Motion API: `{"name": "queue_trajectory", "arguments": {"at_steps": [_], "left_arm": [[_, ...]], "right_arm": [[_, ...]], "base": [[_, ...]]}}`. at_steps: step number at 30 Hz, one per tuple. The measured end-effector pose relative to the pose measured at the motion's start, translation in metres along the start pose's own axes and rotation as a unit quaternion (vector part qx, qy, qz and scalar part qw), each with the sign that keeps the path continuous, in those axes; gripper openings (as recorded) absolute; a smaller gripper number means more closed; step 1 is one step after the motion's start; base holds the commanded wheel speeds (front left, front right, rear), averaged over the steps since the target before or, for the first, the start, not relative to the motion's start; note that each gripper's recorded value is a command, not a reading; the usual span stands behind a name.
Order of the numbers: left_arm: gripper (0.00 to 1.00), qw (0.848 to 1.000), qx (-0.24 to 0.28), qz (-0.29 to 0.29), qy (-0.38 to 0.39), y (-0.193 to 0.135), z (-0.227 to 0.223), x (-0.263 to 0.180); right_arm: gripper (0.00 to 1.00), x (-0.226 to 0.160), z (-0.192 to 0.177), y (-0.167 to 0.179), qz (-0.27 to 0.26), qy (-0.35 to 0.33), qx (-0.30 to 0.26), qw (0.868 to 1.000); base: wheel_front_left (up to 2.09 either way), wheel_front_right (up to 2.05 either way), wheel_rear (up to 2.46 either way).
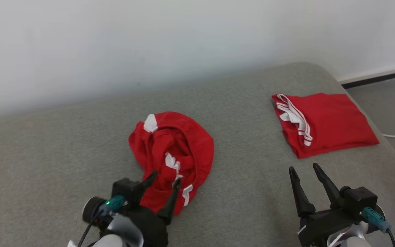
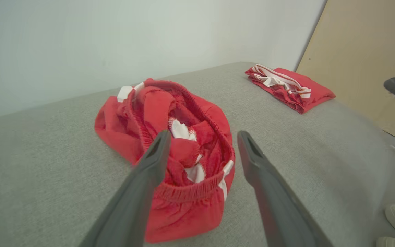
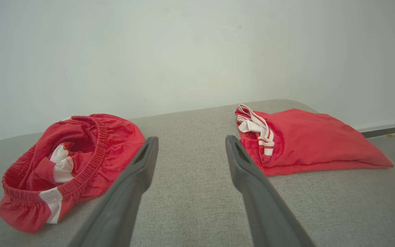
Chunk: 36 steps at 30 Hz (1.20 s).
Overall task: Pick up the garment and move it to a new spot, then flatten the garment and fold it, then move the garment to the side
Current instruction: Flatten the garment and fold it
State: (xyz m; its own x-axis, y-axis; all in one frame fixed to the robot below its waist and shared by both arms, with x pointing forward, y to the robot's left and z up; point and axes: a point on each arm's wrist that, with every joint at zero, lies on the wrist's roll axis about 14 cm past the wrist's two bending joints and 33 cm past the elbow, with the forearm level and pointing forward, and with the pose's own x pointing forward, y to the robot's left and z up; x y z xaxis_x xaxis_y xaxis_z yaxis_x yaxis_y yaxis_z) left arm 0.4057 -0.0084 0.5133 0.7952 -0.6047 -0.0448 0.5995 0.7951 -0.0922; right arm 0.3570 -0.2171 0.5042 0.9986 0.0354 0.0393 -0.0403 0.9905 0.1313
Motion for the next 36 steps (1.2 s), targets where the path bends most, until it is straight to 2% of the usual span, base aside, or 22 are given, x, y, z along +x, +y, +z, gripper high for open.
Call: {"name": "queue_trajectory", "arguments": {"at_steps": [4,10,20,21,23,24,28,31,36], "left_arm": [[1.0,0.998,-0.002,-0.045,0.045,-0.024,-0.011,0.022],[1.0,0.989,0.026,-0.071,0.129,-0.035,-0.043,0.046],[1.0,0.97,0.043,-0.076,0.228,-0.043,-0.088,0.062],[0.95,0.968,0.045,-0.073,0.236,-0.042,-0.091,0.062],[0.13,0.965,0.055,-0.067,0.248,-0.039,-0.094,0.059],[0.0,0.963,0.06,-0.065,0.255,-0.036,-0.096,0.058],[0.0,0.965,0.06,-0.059,0.25,-0.034,-0.093,0.057],[0.0,0.974,0.04,-0.056,0.214,-0.037,-0.075,0.063],[0.0,0.994,0.009,-0.069,0.08,-0.051,0.003,0.09]], "right_arm": [[1.0,-0.003,0.0,-0.006,-0.012,0.0,0.001,1.0],[1.0,-0.008,-0.004,-0.018,-0.035,0.007,0.005,0.999],[1.0,-0.023,-0.014,-0.042,-0.08,0.024,0.004,0.997],[1.0,-0.024,-0.014,-0.044,-0.082,0.024,0.004,0.996],[1.0,-0.025,-0.013,-0.044,-0.083,0.023,0.004,0.996],[1.0,-0.026,-0.013,-0.044,-0.082,0.021,0.004,0.996],[1.0,-0.025,-0.011,-0.041,-0.077,0.018,0.005,0.997],[1.0,-0.023,-0.01,-0.039,-0.072,0.017,0.004,0.997],[1.0,-0.021,-0.01,-0.035,-0.062,0.016,0.002,0.998]], "base": [[0.0,0.0,0.0],[0.0,0.0,0.0],[0.0,0.0,0.0],[0.0,0.0,0.0],[0.0,0.0,0.0],[0.0,0.0,0.0],[0.0,0.0,0.0],[0.0,0.0,0.0],[0.0,0.0,0.0]]}}
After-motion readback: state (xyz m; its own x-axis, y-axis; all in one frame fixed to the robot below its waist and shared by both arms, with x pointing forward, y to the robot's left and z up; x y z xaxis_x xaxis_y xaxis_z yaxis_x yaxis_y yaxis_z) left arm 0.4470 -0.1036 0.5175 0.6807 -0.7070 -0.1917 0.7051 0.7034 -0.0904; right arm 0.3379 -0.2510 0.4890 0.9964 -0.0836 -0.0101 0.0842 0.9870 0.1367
